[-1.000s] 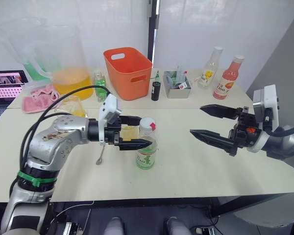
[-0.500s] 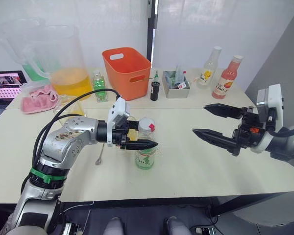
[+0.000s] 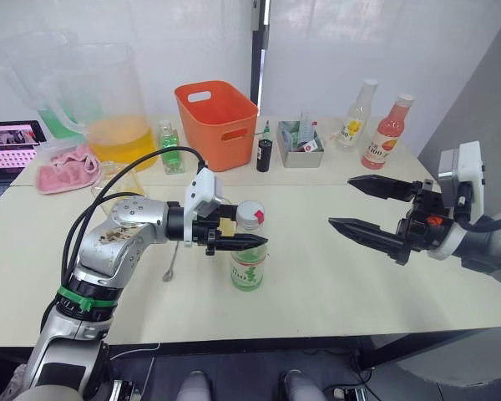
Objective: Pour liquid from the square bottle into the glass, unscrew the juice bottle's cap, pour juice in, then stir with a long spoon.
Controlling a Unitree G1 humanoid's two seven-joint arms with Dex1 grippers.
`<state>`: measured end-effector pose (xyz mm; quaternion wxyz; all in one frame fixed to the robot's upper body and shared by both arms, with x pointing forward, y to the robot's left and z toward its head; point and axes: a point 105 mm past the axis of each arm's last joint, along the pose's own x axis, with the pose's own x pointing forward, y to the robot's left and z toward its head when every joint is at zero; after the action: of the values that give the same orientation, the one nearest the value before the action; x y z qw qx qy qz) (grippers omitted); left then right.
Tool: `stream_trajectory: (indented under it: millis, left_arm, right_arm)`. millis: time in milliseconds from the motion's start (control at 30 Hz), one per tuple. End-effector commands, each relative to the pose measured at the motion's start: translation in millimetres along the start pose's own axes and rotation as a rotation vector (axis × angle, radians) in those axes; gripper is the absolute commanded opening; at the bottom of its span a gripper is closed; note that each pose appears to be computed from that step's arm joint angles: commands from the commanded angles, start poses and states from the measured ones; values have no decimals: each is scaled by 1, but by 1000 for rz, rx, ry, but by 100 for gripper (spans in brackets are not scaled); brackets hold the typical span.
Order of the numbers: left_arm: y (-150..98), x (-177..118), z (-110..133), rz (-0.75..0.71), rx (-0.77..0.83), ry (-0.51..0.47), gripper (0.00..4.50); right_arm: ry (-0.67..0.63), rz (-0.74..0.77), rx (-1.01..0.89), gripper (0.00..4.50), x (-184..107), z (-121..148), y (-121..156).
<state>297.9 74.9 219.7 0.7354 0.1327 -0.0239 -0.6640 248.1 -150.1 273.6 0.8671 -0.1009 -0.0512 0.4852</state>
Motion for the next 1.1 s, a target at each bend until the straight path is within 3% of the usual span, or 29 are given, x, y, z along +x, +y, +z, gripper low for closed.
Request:
stream_trajectory:
  millis: [33,67,233,533,900,1100]
  left_arm:
    - [-5,0,5,-24,37,-19,269]
    - [-6,0,5,-28,36,-20,269]
    - [-8,-1,3,-44,12,-28,152]
    - [-5,-3,6,-36,13,-38,150]
    - [-4,0,5,1,5,-47,150]
    - [-4,0,4,6,7,-37,150]
  right_arm:
    - [-25,1,-52,450,-1,10,1]
    - [-24,1,-52,450,-1,9,1]
    - [-25,6,-55,450,0,9,2]
    - [-47,80,-54,450,20,12,11]
    - [-32,161,-52,450,86,17,28]
    - [-17,160,-24,450,102,9,38]
